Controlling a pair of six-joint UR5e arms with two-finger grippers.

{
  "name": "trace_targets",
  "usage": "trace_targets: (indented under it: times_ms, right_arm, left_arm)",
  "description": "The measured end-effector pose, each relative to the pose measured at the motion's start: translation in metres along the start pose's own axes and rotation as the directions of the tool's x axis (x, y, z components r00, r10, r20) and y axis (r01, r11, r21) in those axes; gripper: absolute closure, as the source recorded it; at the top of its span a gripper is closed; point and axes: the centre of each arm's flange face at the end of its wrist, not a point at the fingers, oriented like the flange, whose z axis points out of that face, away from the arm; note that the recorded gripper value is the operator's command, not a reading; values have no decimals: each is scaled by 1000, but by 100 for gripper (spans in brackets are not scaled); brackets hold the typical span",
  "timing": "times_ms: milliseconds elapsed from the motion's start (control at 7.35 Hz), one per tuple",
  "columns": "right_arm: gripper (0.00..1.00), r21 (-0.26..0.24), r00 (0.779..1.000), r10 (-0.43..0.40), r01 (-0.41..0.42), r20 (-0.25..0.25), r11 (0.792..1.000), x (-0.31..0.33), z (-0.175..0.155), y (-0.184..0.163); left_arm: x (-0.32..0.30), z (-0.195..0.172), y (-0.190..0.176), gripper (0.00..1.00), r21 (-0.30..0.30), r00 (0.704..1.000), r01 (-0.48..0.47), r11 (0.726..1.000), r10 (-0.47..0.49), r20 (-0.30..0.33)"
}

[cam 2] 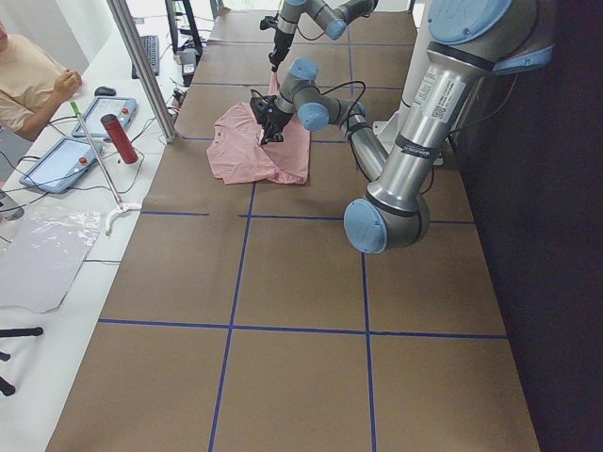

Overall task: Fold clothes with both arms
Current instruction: 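Lay the hem near the collar and open both grippers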

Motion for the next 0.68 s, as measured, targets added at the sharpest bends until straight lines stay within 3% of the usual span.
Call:
trace_targets:
  times_ms: [408, 681]
  right_arm:
    - [100, -54, 1000, -4, 4, 1, 999, 0, -9, -43]
    - [100, -59, 1000, -8, 7, -17, 998, -20, 4, -62]
  left_arm:
    - [2, 5, -9, 100, 12, 1000, -11, 1000, 11, -4]
    - [4, 8, -25, 100, 33, 1000, -4, 999, 5, -8]
